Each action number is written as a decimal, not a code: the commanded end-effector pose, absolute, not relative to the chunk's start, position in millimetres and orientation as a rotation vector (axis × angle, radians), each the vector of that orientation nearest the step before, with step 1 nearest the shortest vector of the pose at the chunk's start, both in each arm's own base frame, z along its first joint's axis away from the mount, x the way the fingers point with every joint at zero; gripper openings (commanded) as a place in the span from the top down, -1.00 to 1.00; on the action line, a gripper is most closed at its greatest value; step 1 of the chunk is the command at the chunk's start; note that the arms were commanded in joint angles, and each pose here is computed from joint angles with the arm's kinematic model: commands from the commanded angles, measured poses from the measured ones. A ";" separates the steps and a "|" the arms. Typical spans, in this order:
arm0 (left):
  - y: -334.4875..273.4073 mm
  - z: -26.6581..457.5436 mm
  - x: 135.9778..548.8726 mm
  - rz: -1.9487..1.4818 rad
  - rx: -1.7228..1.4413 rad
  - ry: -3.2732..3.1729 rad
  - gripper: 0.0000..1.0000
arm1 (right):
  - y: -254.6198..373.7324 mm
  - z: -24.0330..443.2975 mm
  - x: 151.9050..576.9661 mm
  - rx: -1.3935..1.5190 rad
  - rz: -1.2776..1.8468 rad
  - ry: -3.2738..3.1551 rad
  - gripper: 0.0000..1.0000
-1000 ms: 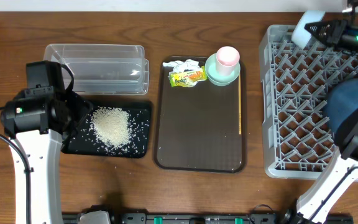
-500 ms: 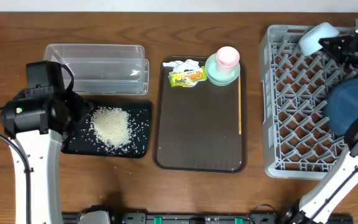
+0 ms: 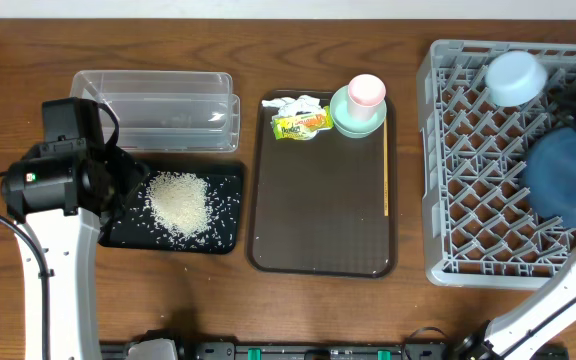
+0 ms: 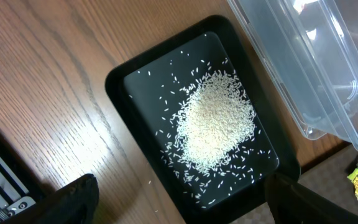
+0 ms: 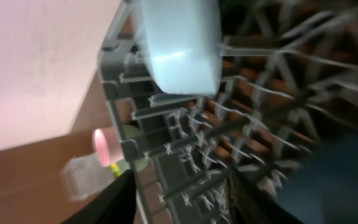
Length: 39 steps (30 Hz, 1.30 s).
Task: Sort waste into correct bins and load items into the dishwasher rack
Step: 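Place the light-blue bowl in the rack's upper area and release, then move the right gripper to the pink cup and grasp it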
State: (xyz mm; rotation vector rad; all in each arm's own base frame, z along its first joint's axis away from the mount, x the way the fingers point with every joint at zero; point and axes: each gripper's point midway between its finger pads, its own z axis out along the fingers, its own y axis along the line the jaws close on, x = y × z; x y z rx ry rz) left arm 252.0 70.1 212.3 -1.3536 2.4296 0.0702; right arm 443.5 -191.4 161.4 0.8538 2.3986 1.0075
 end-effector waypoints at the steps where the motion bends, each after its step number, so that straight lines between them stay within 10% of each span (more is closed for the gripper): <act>1: 72.9 216.6 252.6 0.076 -1.367 2.409 -0.75 | -192.2 232.6 426.5 0.786 0.762 2.365 0.05; 18: 72.9 216.6 252.6 0.076 -1.366 2.409 -0.75 | -30.8 388.0 401.5 0.274 0.641 2.219 -0.11; 30: 72.9 216.6 252.6 0.076 -1.366 2.409 -0.75 | 145.5 263.4 451.3 -0.133 0.404 2.565 -0.51; 39: 72.9 216.6 252.6 0.076 -1.366 2.409 -0.75 | 206.3 148.3 491.9 -0.304 0.207 2.656 -0.39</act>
